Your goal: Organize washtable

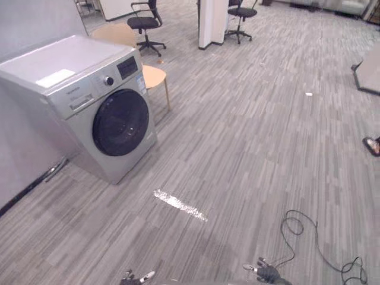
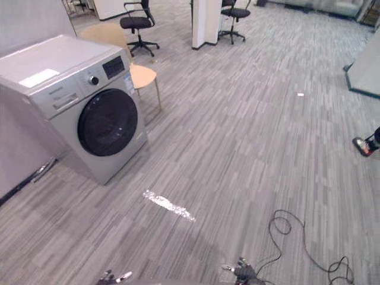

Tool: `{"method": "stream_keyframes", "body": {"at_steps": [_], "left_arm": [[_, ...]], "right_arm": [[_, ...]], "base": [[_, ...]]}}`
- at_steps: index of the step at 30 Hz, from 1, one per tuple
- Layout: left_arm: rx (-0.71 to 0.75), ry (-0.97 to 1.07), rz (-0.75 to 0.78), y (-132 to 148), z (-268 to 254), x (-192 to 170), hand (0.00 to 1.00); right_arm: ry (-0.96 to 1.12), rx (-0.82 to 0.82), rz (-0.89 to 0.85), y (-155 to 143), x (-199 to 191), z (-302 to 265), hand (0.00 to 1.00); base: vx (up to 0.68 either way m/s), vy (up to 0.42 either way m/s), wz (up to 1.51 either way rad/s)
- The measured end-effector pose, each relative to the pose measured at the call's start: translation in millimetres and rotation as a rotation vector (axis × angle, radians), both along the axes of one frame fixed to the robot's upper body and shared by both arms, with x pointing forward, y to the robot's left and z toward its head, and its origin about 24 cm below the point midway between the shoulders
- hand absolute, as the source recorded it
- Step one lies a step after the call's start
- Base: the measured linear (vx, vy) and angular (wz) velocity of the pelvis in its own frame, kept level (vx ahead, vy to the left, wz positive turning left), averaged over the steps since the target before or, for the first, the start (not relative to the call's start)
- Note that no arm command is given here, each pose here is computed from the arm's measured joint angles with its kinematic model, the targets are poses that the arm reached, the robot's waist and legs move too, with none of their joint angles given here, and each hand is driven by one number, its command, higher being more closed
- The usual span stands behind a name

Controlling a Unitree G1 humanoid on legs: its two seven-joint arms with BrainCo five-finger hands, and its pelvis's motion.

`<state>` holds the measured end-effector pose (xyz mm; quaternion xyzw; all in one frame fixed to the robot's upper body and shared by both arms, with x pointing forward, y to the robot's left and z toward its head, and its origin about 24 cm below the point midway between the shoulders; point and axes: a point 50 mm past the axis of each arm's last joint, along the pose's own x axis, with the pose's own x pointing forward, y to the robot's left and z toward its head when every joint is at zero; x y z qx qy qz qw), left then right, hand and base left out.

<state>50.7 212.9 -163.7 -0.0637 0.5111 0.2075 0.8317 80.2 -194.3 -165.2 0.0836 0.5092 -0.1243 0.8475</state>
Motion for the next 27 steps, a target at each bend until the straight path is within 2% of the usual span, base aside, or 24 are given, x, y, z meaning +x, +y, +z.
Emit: {"method": "stream_keyframes", "body": {"at_steps": [5,27], "left_arm": [[-0.027,0.005,0.007,-11,-2,-2,0.0],[0.002,0.005,0.01,0,0,-2,0.0]], "right_arm": [[0.007,-0.023,-0.004,-9,-2,1,0.0],[0.048,0.002,-0.015,-1,-12,-3,0.0]], "base": [[0.08,0.012,-0.07],[0.03,0.026,-0.02]]}}
